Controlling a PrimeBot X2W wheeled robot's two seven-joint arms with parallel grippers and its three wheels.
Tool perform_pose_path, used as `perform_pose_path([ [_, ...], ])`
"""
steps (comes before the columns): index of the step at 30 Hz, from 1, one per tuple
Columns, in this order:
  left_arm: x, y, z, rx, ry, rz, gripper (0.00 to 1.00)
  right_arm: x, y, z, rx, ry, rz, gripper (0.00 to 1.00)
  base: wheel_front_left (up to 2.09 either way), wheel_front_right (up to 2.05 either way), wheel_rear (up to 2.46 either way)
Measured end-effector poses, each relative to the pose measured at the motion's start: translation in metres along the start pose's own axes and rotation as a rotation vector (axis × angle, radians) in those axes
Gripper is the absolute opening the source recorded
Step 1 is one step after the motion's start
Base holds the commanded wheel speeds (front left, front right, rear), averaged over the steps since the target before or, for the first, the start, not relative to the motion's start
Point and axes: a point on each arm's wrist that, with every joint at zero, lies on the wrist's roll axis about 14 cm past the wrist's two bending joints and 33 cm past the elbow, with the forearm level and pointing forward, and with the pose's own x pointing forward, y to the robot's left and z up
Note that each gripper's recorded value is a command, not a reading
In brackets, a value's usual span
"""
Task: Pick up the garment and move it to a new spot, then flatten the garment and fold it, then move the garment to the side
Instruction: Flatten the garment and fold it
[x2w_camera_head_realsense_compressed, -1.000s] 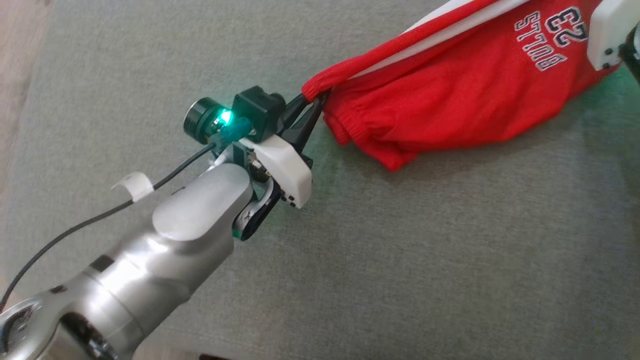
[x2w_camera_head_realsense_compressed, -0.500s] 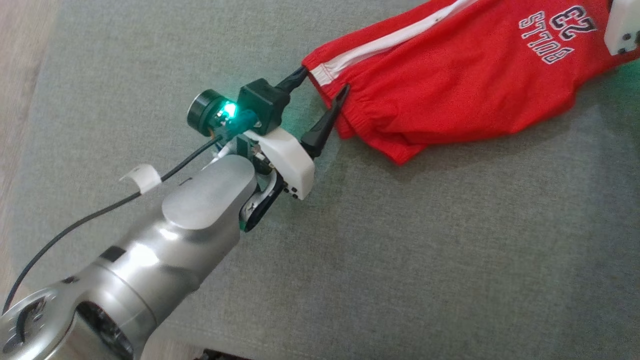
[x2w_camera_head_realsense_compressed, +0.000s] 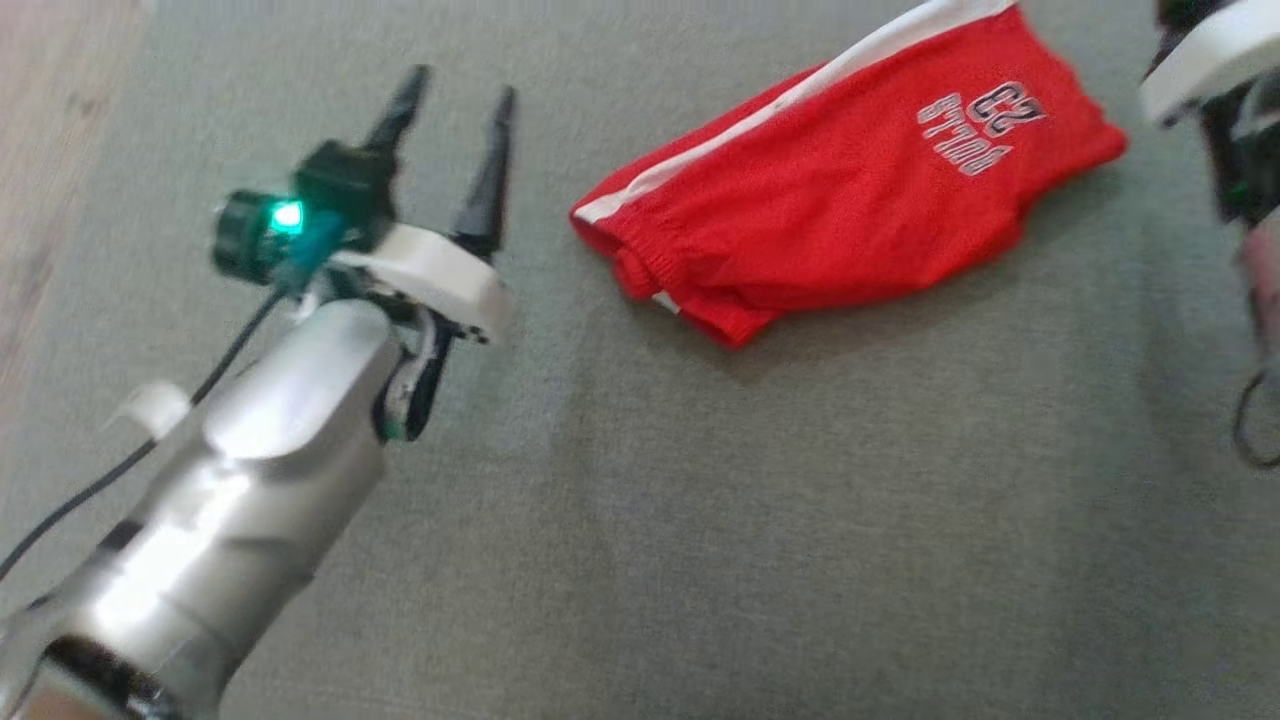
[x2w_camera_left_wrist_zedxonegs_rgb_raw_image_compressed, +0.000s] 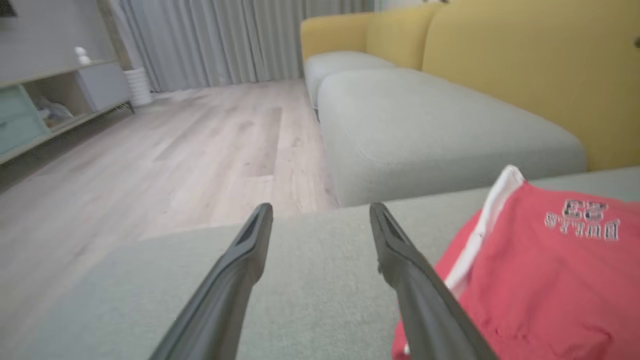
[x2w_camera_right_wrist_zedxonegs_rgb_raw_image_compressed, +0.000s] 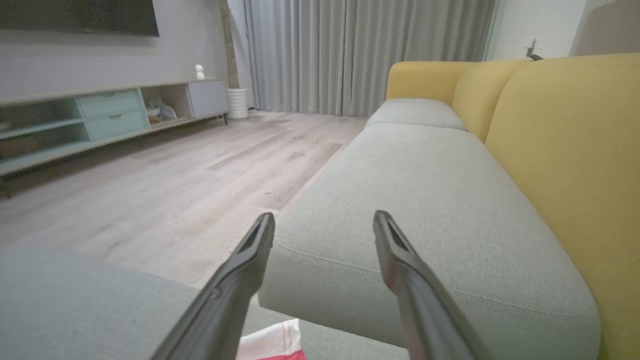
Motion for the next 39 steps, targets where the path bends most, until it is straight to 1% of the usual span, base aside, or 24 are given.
perform_pose_path([
  [4, -0.015, 0.014, 0.048, -0.031, -0.16, 0.092, 1.0, -0.029, 0.008, 0.013, 0.09, -0.073, -0.018, 1.0, 0.0, 0.0, 0.0],
  [7, -0.034, 0.014, 0.064, -0.064, -0.243, 0.139, 1.0, -0.056, 0.012, 0.015, 0.216, -0.12, -0.062, 1.0, 0.0, 0.0, 0.0],
  [9, -0.048, 0.012, 0.055, -0.088, -0.241, 0.156, 1.0, -0.076, 0.019, 0.012, 0.25, -0.142, -0.075, 1.0, 0.0, 0.0, 0.0],
  [11, -0.062, 0.008, 0.036, -0.101, -0.213, 0.167, 1.0, -0.099, 0.025, 0.0, 0.275, -0.14, -0.099, 1.0, 0.0, 0.0, 0.0],
  [13, -0.075, 0.006, 0.021, -0.122, -0.192, 0.188, 1.0, -0.123, 0.035, -0.017, 0.289, -0.116, -0.117, 1.0, 0.0, 0.0, 0.0],
  [16, -0.088, -0.003, 0.007, -0.147, -0.172, 0.187, 1.0, -0.158, 0.048, -0.043, 0.297, -0.062, -0.135, 1.0, 0.0, 0.0, 0.0],
  [19, -0.099, -0.016, -0.008, -0.177, -0.146, 0.173, 1.0, -0.187, 0.049, -0.057, 0.298, -0.033, -0.164, 1.0, 0.0, 0.0, 0.0],
  [22, -0.106, -0.023, -0.02, -0.207, -0.126, 0.171, 1.0, -0.204, 0.049, -0.063, 0.298, -0.022, -0.178, 1.0, 0.0, 0.0, 0.0],
  [27, -0.105, -0.027, -0.023, -0.209, -0.128, 0.149, 1.0, -0.208, 0.053, -0.067, 0.317, -0.017, -0.176, 1.0, 0.0, 0.0, 0.0],
  [31, -0.1, -0.031, -0.028, -0.203, -0.117, 0.132, 1.0, -0.197, 0.059, -0.072, 0.285, 0.02, -0.145, 1.0, 0.0, 0.0, 0.0],
  [35, -0.089, -0.03, -0.029, -0.209, -0.116, 0.127, 1.0, -0.169, 0.059, -0.073, 0.262, 0.059, -0.118, 1.0, 0.0, 0.0, 0.0],
  [39, -0.08, -0.023, -0.033, -0.209, -0.106, 0.137, 1.0, -0.123, 0.049, -0.065, 0.258, 0.079, -0.112, 1.0, 0.0, 0.0, 0.0],
])
